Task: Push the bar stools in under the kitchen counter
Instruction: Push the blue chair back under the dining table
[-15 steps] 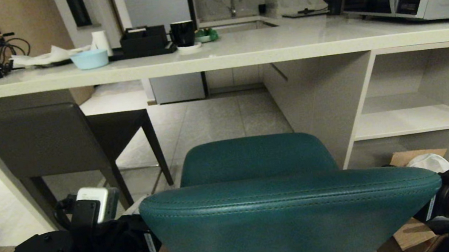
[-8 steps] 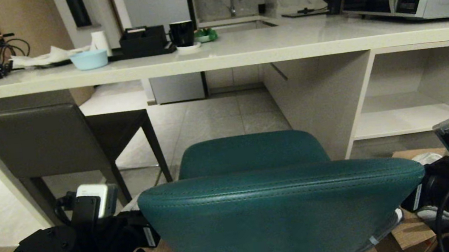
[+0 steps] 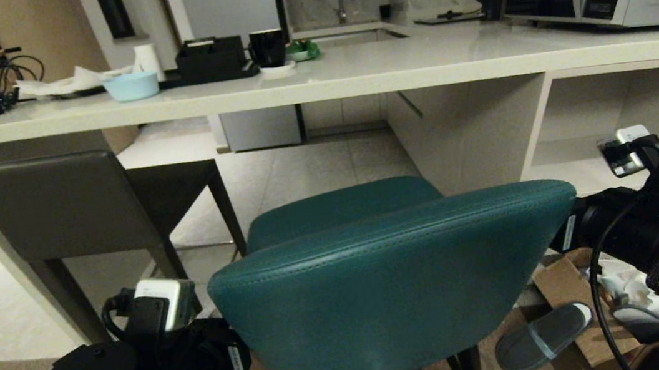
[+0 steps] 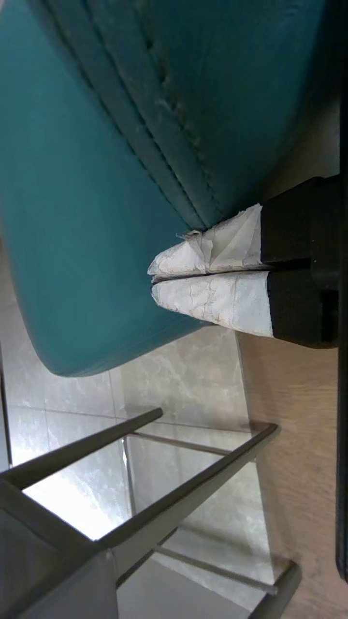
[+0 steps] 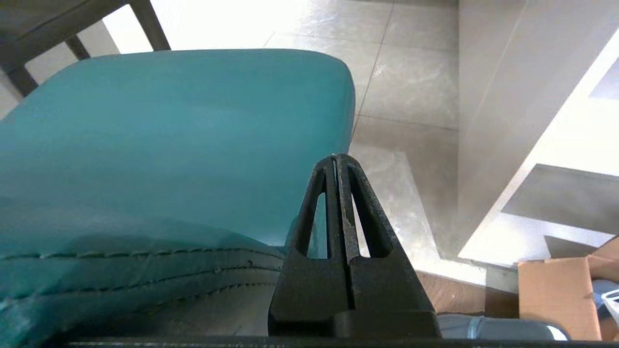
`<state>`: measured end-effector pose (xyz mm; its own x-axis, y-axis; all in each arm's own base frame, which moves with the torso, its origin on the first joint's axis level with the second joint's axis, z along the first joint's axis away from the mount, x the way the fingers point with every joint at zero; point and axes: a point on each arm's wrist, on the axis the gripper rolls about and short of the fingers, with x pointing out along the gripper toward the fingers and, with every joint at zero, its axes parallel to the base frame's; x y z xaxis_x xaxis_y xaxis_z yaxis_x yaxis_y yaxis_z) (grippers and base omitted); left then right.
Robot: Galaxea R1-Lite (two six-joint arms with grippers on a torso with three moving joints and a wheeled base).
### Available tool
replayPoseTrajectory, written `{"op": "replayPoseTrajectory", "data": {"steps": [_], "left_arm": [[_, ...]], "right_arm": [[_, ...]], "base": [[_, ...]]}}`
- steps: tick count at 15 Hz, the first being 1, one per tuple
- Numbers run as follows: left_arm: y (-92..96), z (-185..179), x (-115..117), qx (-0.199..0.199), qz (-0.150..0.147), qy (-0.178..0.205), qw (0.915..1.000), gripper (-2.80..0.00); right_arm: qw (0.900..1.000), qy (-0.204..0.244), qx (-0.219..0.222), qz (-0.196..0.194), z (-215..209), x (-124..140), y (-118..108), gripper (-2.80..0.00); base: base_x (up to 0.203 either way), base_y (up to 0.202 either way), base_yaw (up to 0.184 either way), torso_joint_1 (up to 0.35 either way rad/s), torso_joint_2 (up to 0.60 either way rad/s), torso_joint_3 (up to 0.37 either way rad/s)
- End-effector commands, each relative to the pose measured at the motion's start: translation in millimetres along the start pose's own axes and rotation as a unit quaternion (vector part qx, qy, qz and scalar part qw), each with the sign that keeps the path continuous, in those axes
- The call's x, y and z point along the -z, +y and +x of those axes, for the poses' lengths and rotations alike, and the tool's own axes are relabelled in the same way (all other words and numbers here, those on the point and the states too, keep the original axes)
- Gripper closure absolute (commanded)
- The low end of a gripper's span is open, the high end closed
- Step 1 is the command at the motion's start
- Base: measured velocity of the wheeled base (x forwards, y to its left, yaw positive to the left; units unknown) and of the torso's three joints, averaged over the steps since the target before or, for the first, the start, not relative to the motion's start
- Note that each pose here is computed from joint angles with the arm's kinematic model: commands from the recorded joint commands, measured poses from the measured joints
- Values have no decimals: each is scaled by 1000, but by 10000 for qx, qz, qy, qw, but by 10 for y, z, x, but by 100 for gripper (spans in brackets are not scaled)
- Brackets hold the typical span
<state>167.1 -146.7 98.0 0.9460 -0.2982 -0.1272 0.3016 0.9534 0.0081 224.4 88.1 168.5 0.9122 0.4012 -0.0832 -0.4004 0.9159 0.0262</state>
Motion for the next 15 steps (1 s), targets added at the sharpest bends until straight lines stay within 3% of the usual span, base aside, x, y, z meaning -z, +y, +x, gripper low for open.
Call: {"op": "replayPoseTrajectory", "data": {"steps": [1, 4, 8, 12, 15], "left_arm": [[-35, 61, -5, 5, -16, -48, 10000, 0], [-85, 164, 2, -2, -14, -67, 10000, 0], [-133, 284, -129, -12, 39, -384, 9993, 0], [13, 580, -322, -433, -67, -821, 9957, 0], [58, 613, -348, -510, -82, -875, 9948, 0]], "right_arm": [[9998, 193, -34, 2, 31, 93, 5, 0], [9992, 391, -22, 12, -44, 196, 1, 0], [9984, 501, 240, 39, -169, 259, -114, 0], [9978, 588, 292, -92, -270, 309, -134, 0], [9975, 624, 297, -156, -285, 327, -139, 0]], "base": [[0, 0, 0, 0, 0, 0], [0, 0, 0, 0, 0, 0], [0, 0, 0, 0, 0, 0], [0, 0, 0, 0, 0, 0], [0, 0, 0, 0, 0, 0]]}}
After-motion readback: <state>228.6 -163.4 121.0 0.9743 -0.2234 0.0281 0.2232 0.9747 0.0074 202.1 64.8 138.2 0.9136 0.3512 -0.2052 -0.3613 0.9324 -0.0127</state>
